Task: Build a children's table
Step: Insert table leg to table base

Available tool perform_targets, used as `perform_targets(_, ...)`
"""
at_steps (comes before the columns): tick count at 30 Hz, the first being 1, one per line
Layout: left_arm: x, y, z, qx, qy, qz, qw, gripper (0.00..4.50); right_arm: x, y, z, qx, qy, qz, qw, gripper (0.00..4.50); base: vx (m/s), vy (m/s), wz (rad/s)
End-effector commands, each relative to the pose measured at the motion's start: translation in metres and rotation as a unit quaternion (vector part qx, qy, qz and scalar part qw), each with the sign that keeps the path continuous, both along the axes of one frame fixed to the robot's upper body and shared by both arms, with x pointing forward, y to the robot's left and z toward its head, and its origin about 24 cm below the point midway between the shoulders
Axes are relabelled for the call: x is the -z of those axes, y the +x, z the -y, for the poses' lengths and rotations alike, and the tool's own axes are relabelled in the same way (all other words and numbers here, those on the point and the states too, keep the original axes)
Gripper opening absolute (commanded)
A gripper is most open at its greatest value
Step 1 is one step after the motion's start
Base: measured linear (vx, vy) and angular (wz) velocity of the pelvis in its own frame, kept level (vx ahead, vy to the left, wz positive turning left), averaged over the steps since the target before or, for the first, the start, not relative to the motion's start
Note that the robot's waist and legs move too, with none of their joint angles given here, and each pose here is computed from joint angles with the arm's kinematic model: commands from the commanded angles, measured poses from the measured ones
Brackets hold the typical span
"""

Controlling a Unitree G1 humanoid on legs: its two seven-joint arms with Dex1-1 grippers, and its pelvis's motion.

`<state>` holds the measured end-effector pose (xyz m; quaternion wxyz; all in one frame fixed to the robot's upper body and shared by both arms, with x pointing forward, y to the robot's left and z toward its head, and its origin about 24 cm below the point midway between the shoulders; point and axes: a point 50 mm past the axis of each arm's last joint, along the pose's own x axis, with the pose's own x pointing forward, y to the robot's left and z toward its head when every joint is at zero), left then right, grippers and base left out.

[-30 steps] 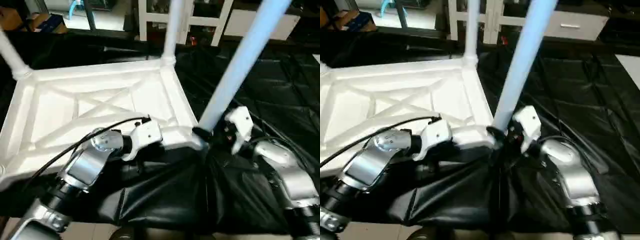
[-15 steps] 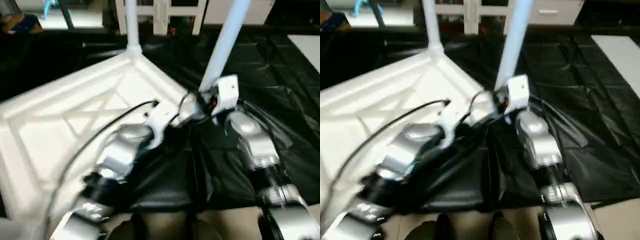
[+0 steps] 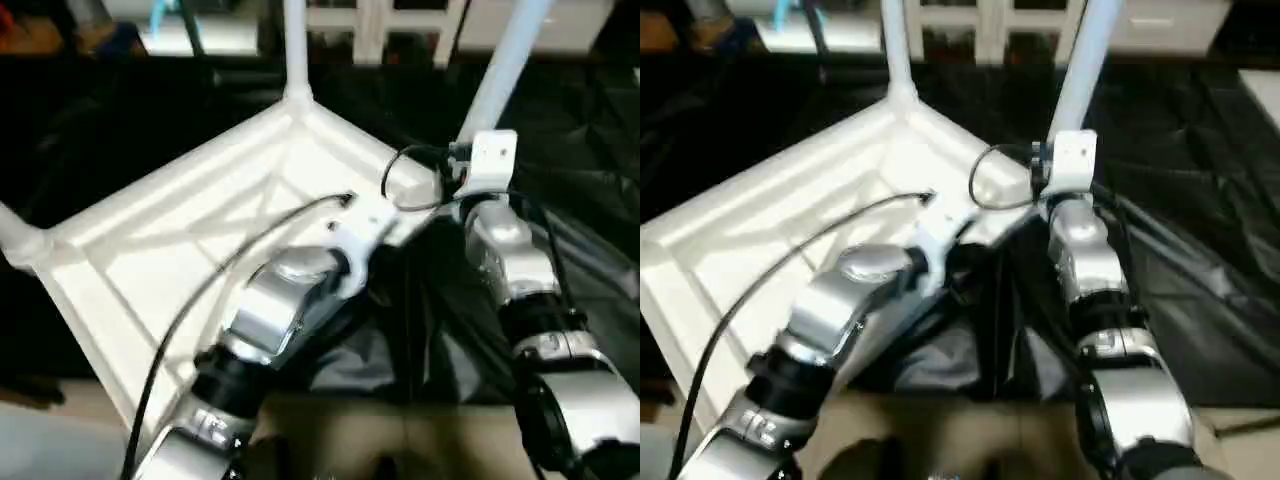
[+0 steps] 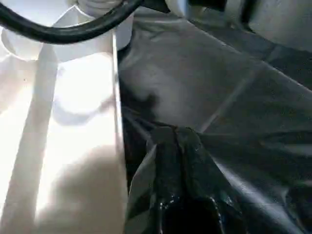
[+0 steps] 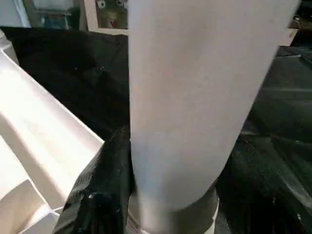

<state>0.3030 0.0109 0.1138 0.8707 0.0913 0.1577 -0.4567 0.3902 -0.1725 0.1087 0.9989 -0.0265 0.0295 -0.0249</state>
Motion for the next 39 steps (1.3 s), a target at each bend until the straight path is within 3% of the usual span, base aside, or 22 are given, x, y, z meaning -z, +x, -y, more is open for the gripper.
perform_targets(1, -0.003, 0.002, -0.001, 0.001, 0.008, 0.018, 1.000, 0.00, 0.082, -0.029, 0.017, 0.032, -0.039, -0.176, 0.983, 1.95, 0.000, 0.000, 0.00)
perform_targets(6, -0.008, 0.005, -0.002, -0.002, 0.005, 0.046, 0.999, 0.00, 0.081, -0.028, 0.018, 0.035, -0.037, -0.170, 0.984, 1.95, 0.000, 0.000, 0.00)
perform_targets(15, -0.015, 0.007, -0.002, -0.002, 0.003, 0.064, 0.998, 0.67, 0.077, -0.026, 0.017, 0.031, -0.028, -0.155, 0.987, 1.95, 0.000, 0.000, 0.00)
perform_targets(16, -0.014, 0.007, -0.003, -0.001, 0.008, 0.068, 0.998, 0.83, 0.075, -0.025, 0.017, 0.031, -0.031, -0.146, 0.988, 2.51, 0.000, 0.000, 0.00)
perform_targets(17, -0.014, 0.007, -0.003, -0.001, 0.011, 0.071, 0.997, 0.99, 0.073, -0.024, 0.017, 0.031, -0.033, -0.143, 0.989, 2.65, 0.000, 0.000, 0.00)
perform_targets(28, -0.013, 0.002, -0.004, 0.019, 0.036, 0.093, 0.995, 1.01, 0.048, -0.021, 0.014, 0.008, -0.048, -0.076, 0.996, 3.51, 0.000, 0.000, 0.00)
perform_targets(35, -0.010, -0.006, -0.001, 0.044, 0.040, 0.095, 0.994, 1.01, 0.038, -0.031, 0.019, -0.007, -0.069, -0.050, 0.996, 3.65, 0.000, 0.000, 0.00)
perform_targets(36, -0.009, -0.009, 0.001, 0.052, 0.041, 0.087, 0.994, 1.27, 0.035, -0.036, 0.021, -0.013, -0.073, -0.047, 0.996, 3.72, 0.000, 0.000, 0.00)
perform_targets(39, -0.009, -0.012, 0.005, 0.054, 0.037, 0.083, 0.994, 1.40, 0.031, -0.046, 0.025, -0.021, -0.075, -0.044, 0.996, 3.72, 0.000, 0.000, 0.00)
